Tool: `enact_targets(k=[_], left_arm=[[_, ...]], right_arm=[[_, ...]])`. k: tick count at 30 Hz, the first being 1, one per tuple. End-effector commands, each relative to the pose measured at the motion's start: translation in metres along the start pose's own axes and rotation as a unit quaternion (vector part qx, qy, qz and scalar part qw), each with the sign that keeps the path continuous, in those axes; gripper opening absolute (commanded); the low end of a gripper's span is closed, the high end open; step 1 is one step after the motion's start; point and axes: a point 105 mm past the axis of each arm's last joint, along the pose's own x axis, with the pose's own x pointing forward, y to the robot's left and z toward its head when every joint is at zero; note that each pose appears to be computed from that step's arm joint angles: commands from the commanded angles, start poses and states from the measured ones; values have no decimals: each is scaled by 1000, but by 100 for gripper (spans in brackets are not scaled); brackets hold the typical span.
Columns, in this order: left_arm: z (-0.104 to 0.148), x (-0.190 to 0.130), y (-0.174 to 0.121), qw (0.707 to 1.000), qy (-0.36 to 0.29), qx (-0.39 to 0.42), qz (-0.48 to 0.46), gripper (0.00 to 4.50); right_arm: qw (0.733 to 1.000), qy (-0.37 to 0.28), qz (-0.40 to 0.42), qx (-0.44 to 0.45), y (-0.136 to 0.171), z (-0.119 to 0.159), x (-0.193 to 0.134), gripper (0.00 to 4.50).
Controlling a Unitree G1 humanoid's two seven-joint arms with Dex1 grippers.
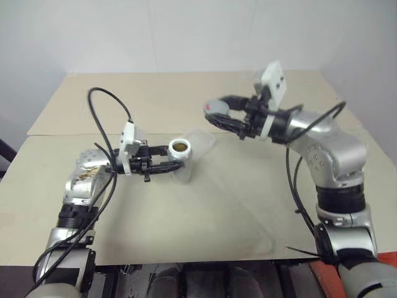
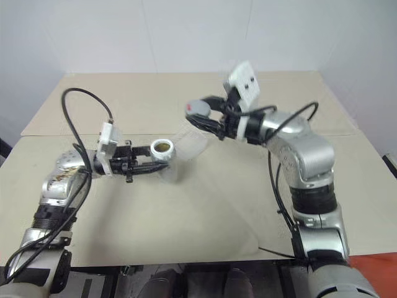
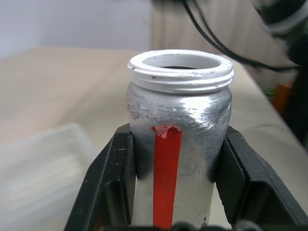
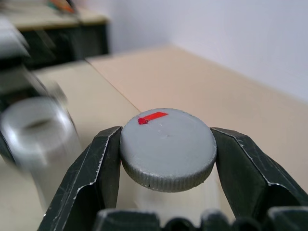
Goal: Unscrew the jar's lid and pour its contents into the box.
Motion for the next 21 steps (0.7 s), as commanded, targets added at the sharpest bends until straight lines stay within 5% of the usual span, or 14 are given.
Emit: enact_targets(k=[1, 8, 11, 14, 21], left_arm=[[24, -15, 20, 997, -20, 46, 60, 192], [19, -13, 42, 985, -20, 63, 160, 192], [17, -11, 45, 981, -27, 60, 182, 192], [15, -10, 46, 979, -28, 59, 193, 192], [18, -9, 60, 965, -33, 74, 250, 192]], right_arm=[[991, 38, -118, -40, -25, -35, -17, 277], [961, 122, -250, 14, -43, -110, -34, 277], [952, 139, -264, 64, -39, -139, -38, 359], [952, 139, -263, 77, -35, -147, -38, 444], [970, 99, -208, 80, -21, -115, -40, 444]])
